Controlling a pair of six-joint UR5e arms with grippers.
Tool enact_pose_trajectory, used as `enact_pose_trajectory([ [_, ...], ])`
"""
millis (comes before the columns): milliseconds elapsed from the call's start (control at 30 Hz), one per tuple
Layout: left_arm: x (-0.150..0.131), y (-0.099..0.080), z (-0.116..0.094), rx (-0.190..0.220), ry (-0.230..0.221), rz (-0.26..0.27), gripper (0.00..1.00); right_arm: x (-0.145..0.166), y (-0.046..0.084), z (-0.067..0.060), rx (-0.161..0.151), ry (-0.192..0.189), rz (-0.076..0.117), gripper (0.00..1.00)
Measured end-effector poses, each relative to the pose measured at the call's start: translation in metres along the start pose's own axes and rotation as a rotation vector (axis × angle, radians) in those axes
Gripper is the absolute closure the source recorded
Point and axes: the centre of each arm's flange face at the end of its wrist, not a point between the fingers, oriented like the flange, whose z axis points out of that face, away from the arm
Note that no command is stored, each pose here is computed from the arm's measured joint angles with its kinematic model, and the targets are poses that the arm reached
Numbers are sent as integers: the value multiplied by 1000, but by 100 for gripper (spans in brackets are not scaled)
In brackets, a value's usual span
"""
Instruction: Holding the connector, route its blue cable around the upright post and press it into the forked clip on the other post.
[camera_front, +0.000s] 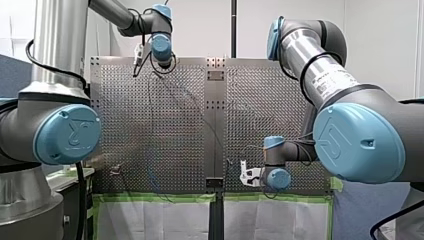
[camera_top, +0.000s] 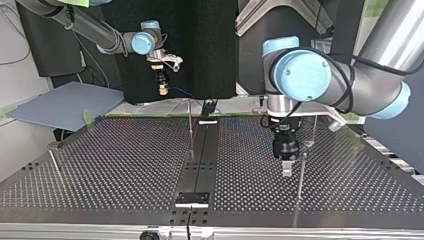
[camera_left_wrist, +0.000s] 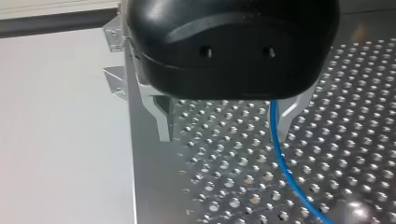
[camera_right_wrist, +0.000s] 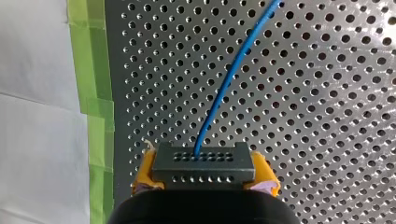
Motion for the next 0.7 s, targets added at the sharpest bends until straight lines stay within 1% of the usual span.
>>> enact_pose_trajectory([
  [167, 0, -7, 9, 6, 22, 7, 1, 0, -1, 0, 2, 1, 0, 100],
  [267, 1, -7, 15, -2, 40, 11, 1, 0, -1, 0, 2, 0, 0, 100],
  [367, -3, -3, 20, -25, 51, 5, 1, 0, -1, 0, 2, 1, 0, 100],
  [467, -11, 5, 24, -57, 58, -2, 1, 0, -1, 0, 2, 3, 1, 100],
  [567, -22, 13, 28, -87, 51, -15, 1, 0, -1, 0, 2, 3, 0, 100],
  [700, -37, 23, 34, -122, 30, -44, 1, 0, -1, 0, 2, 2, 0, 100],
])
